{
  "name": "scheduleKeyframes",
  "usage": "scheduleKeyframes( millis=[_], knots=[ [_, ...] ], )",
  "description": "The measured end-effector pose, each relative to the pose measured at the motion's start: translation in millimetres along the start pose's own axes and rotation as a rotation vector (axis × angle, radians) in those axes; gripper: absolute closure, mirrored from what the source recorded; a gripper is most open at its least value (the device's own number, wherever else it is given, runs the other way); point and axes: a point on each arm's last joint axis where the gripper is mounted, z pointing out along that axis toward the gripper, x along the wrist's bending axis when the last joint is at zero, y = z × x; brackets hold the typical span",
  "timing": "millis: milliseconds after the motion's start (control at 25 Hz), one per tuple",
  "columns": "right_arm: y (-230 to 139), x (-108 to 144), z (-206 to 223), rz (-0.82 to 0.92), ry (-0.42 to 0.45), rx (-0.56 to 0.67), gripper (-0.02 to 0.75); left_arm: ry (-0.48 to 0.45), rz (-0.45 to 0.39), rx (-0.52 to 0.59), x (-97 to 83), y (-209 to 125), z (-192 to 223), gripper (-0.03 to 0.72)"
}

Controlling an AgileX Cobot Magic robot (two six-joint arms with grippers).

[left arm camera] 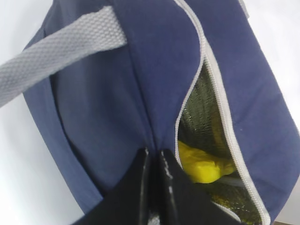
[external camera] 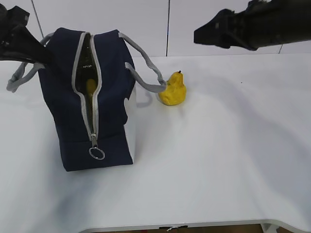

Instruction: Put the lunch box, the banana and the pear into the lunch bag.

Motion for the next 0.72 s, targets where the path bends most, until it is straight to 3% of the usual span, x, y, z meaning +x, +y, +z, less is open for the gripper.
scheduleKeyframes(
  millis=[320, 720],
  knots=[
    [-19, -25, 48, -0.031, 0.013, 0.087, 0.178, 0.0, 0.008, 0.0, 0.0, 0, 0, 0.702],
    [-21, -47, 89, 0.145, -0.005, 0.095, 0.178, 0.0, 0.01, 0.0, 0.0, 0, 0, 0.702]
  ],
)
